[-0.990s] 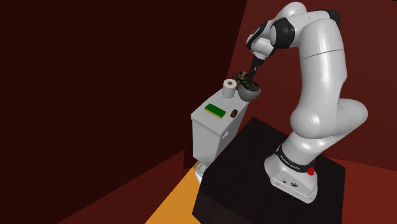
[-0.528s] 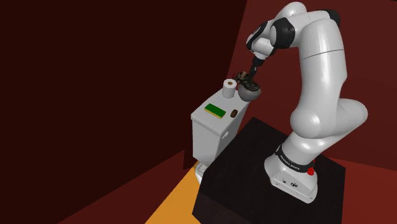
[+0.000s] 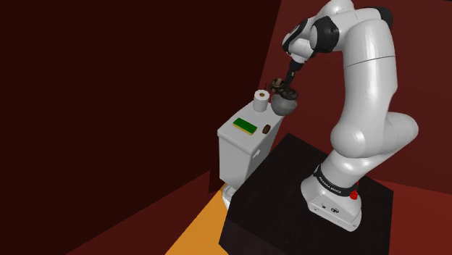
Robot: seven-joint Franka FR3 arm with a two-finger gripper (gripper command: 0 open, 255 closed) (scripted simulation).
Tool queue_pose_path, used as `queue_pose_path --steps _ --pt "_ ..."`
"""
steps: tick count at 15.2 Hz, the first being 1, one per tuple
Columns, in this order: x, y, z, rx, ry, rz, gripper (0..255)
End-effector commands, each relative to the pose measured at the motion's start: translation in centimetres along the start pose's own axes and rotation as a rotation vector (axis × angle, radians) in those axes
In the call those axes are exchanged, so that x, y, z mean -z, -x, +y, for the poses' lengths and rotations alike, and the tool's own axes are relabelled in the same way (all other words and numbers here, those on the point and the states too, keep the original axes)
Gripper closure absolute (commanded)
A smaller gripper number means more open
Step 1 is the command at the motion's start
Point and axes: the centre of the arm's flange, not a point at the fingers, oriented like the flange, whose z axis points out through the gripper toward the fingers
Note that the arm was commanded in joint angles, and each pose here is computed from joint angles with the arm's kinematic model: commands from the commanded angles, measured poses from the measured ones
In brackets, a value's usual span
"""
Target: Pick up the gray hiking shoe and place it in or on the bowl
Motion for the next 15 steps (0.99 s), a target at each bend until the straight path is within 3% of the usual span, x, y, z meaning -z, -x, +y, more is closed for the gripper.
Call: queue_pose_path --steps 1,9,13,15 --pt "1.1 -0.1 0.1 0.0 0.001 0.0 255" --pt "5.1 -0.6 0.3 0.0 0.001 0.0 255" --pt "9.0 1.1 -2.9 0.0 0.001 0.0 255" --pt "9.2 1.4 -3.4 0.0 0.001 0.0 255"
